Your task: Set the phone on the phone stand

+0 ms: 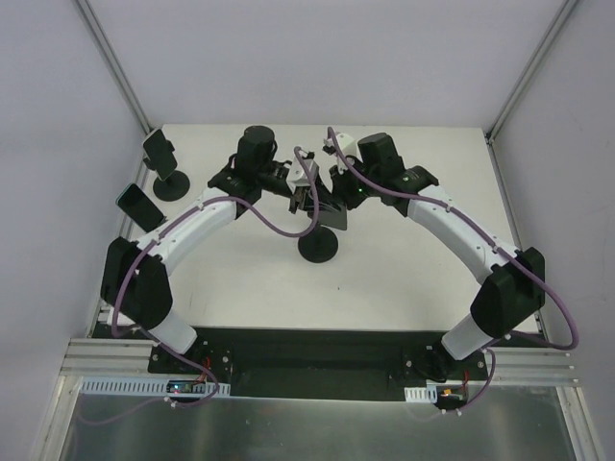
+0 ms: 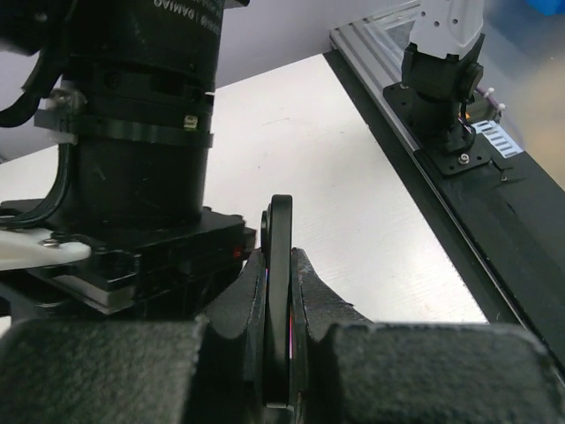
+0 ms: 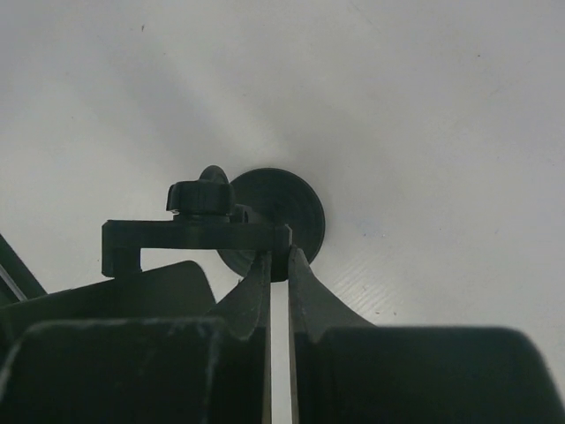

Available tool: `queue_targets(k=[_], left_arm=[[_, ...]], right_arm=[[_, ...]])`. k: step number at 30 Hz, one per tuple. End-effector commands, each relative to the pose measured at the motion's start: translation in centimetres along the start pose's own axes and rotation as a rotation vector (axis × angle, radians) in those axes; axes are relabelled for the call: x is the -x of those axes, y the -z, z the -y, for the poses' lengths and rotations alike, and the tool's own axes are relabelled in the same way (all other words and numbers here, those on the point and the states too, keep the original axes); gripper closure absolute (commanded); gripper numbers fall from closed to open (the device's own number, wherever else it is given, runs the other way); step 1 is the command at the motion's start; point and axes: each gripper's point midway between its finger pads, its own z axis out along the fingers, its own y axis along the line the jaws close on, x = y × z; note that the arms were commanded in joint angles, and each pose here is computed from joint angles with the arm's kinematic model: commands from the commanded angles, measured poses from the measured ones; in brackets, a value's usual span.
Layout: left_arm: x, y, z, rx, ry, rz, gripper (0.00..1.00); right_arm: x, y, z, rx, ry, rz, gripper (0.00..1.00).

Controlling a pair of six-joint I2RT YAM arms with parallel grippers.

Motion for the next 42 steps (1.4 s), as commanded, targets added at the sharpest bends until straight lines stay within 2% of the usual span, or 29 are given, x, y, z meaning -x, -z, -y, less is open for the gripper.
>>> queue_targets(k=[1, 9, 13, 14, 17, 23, 26, 27, 28, 29, 31, 34, 40, 42], left_arm=[[2.8, 0.4, 0.1, -0.177, -0.122, 0.107, 1.00], [0.9, 0.7, -1.9, -0.126, -0.084, 0.085, 1.00], [0.4, 2.3, -3.5, -0.017, 0.019, 0.048, 1.00], [0.0, 2.6, -4.2, 0.062, 0.016, 0.018, 1.00], [0.0, 3.4, -3.3, 0.157, -0.011, -0.008, 1.00], [0.9, 5.3, -3.7, 0.402, 0.009, -0.016, 1.00], [1.6, 6.0, -5.0, 0.597, 0.023, -0.022, 1.00], [0.9, 7.4, -6.7, 0.778, 0.040, -0.060, 1.00], [0.7, 7.7, -6.8, 0.825, 0.021, -0.096, 1.00], [0.1, 7.6, -6.7, 0.842, 0.028, -0.141, 1.00], [-1.4, 7.2, -6.6, 0.848, 0.074, -0.237, 1.00], [-3.1, 7.3, -6.2, 0.843, 0.120, -0.296, 1.00], [-4.0, 7.4, -5.1, 0.815, 0.107, -0.293, 1.00], [-3.8, 6.2, -4.2, 0.715, 0.072, -0.253, 1.00]], right_arm=[[2.7, 0.9, -2.3, 0.147, 0.053, 0.071, 0.99], [2.5, 0.7, -2.0, 0.134, 0.045, 0.070, 0.99], [2.5, 1.1, -0.6, 0.042, 0.038, 0.085, 0.99], [2.5, 1.2, -0.3, 0.021, 0.032, 0.089, 1.00], [2.8, 1.6, 0.4, -0.030, 0.018, 0.109, 1.00], [2.5, 1.7, 0.7, -0.058, 0.004, 0.105, 0.99], [2.4, 1.7, 1.1, -0.137, -0.034, 0.106, 0.99], [2.2, 1.7, 1.4, -0.176, -0.052, 0.109, 1.00], [2.3, 1.8, 0.7, -0.201, -0.105, 0.122, 1.00], [2.2, 2.1, 1.3, -0.266, -0.136, 0.133, 0.99], [2.3, 2.3, -0.3, -0.280, -0.206, 0.173, 1.00], [2.5, 2.9, -1.4, -0.311, -0.245, 0.215, 1.00], [4.0, 2.5, -3.2, -0.206, -0.220, 0.235, 0.99], [4.2, 2.4, -3.7, -0.155, -0.175, 0.226, 0.99]])
